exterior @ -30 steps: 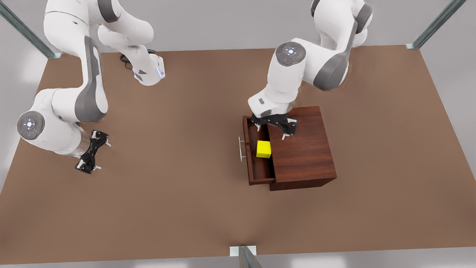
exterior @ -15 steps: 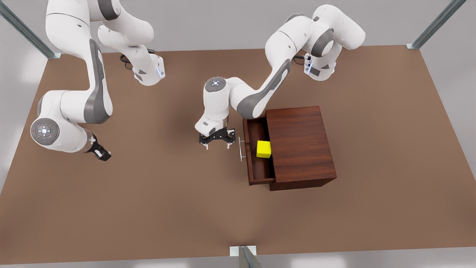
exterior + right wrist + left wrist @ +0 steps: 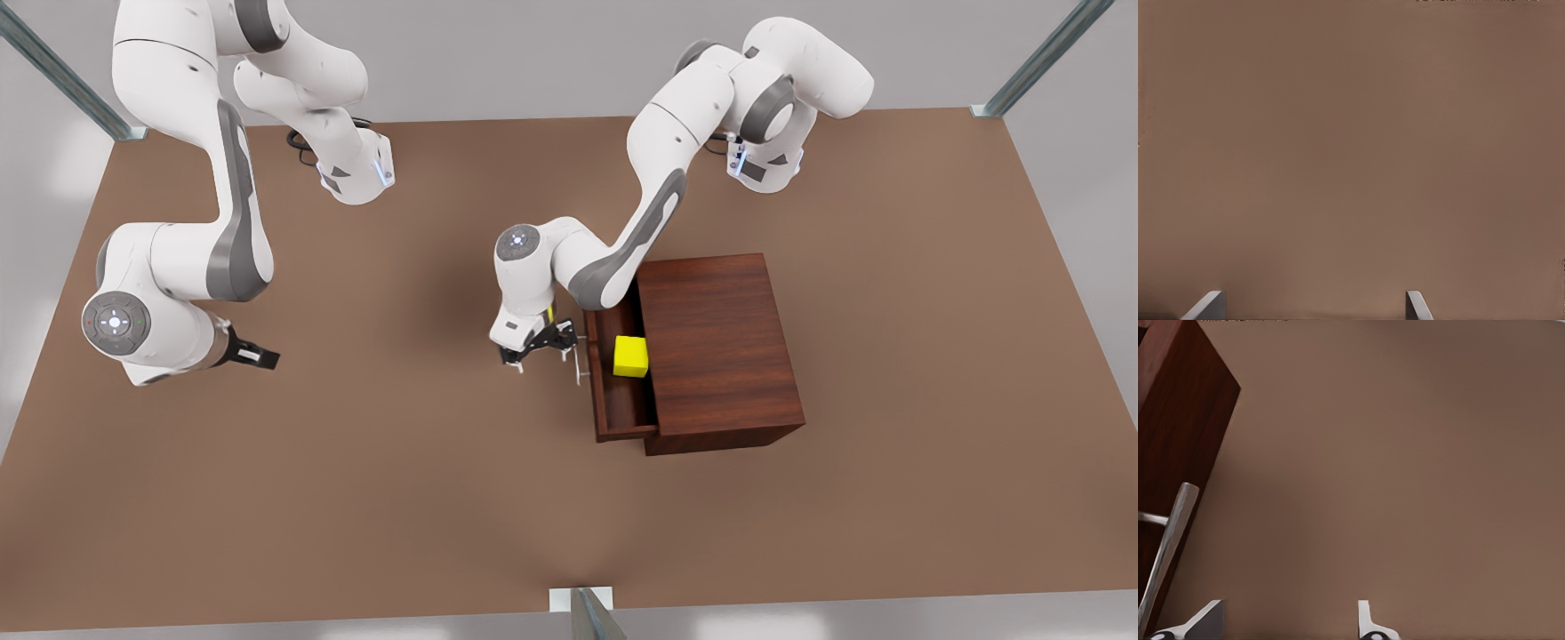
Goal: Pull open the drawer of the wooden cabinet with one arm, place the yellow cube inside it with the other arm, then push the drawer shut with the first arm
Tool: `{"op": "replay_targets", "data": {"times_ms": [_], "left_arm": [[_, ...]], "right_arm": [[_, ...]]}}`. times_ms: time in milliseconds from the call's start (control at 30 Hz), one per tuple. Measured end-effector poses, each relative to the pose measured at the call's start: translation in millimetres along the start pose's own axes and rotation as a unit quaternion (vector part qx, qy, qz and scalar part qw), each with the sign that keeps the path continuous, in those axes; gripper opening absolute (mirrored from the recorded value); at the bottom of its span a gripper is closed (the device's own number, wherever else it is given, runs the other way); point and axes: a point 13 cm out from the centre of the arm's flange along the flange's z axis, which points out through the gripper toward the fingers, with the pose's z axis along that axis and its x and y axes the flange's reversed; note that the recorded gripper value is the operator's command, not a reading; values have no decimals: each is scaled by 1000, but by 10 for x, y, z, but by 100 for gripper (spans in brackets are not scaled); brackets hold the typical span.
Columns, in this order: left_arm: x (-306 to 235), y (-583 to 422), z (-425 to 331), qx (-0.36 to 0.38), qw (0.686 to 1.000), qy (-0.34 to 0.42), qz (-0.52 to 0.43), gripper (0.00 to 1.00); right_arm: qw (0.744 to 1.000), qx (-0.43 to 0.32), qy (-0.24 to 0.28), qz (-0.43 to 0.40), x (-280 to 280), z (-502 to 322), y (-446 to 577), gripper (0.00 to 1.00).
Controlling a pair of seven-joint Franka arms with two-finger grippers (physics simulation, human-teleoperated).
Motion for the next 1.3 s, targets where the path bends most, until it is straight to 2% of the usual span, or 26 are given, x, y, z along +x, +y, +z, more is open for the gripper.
{"op": "replay_targets", "data": {"times_ms": [467,1200,1233,1300], "left_arm": [[-165,565,47,-70,998,5,1,100],[-355,1145,-11,-144,989,28,27,100],[-385,1139,-45,-142,989,28,26,100],[-850,1192,-618,-101,994,24,-15,100]], "right_arm": [[996,1,2,-91,-3,23,8,100],[990,0,0,-143,-18,6,1,100],[990,0,0,-144,-18,6,1,100],[989,0,0,-146,-18,6,1,100]]}}
